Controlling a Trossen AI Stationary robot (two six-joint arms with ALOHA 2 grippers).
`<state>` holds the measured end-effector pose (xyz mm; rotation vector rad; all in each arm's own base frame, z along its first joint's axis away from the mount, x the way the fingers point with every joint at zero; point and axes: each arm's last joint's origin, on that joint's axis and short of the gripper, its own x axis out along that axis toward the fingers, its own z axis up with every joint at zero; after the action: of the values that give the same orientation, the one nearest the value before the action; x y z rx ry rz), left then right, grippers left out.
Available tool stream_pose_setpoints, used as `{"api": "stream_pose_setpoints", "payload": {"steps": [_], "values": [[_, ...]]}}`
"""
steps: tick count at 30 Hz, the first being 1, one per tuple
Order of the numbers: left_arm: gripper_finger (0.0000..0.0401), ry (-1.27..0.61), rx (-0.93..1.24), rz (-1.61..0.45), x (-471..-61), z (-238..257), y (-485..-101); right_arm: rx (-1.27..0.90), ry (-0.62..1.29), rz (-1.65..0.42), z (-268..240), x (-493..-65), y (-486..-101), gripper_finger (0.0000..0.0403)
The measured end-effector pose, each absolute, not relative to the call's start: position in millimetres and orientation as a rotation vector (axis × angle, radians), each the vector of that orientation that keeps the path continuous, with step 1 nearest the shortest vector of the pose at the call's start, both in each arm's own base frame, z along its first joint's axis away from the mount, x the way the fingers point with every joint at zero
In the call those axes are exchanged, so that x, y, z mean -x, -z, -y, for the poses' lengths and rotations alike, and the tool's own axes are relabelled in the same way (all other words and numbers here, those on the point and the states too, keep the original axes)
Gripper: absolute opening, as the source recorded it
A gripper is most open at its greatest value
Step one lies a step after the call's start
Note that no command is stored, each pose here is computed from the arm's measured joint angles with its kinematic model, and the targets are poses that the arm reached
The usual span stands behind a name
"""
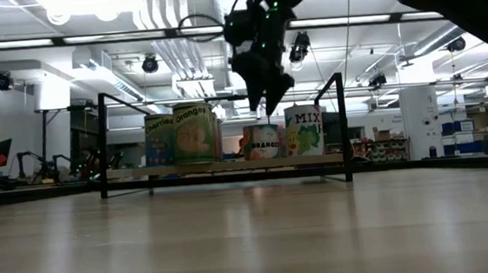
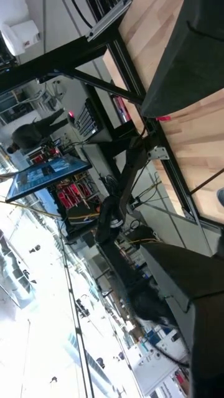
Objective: Pick and place cans onto a shelf
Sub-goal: Put the canned carrots on the shelf
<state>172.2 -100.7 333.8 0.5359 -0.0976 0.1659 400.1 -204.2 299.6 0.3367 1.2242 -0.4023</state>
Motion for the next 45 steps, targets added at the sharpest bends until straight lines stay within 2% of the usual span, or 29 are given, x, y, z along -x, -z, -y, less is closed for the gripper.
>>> {"api": "stream_pose_setpoints", "payload": {"steps": [5,14,17,27,45], "values": [[0.0327,-0.166,-0.536,0.098,-172.2,100.7,-333.8,-0.344,0.411,-1.216,200.6,-393.1,-311.4,0.0286],[0.0327,-0.166,-0.535,0.098,-172.2,100.7,-333.8,-0.388,0.431,-1.317,200.4,-392.0,-280.2,0.0081],[0.0327,-0.166,-0.535,0.098,-172.2,100.7,-333.8,-0.365,0.47,-1.329,202.3,-393.0,-268.6,0.0023],[0.0327,-0.166,-0.536,0.098,-172.2,100.7,-333.8,-0.343,0.494,-1.329,203.5,-395.7,-240.8,0.0009],[0.0327,-0.166,-0.536,0.097,-172.2,100.7,-333.7,-0.308,0.458,-1.264,192.7,-409.3,-241.2,0.0009]]}}
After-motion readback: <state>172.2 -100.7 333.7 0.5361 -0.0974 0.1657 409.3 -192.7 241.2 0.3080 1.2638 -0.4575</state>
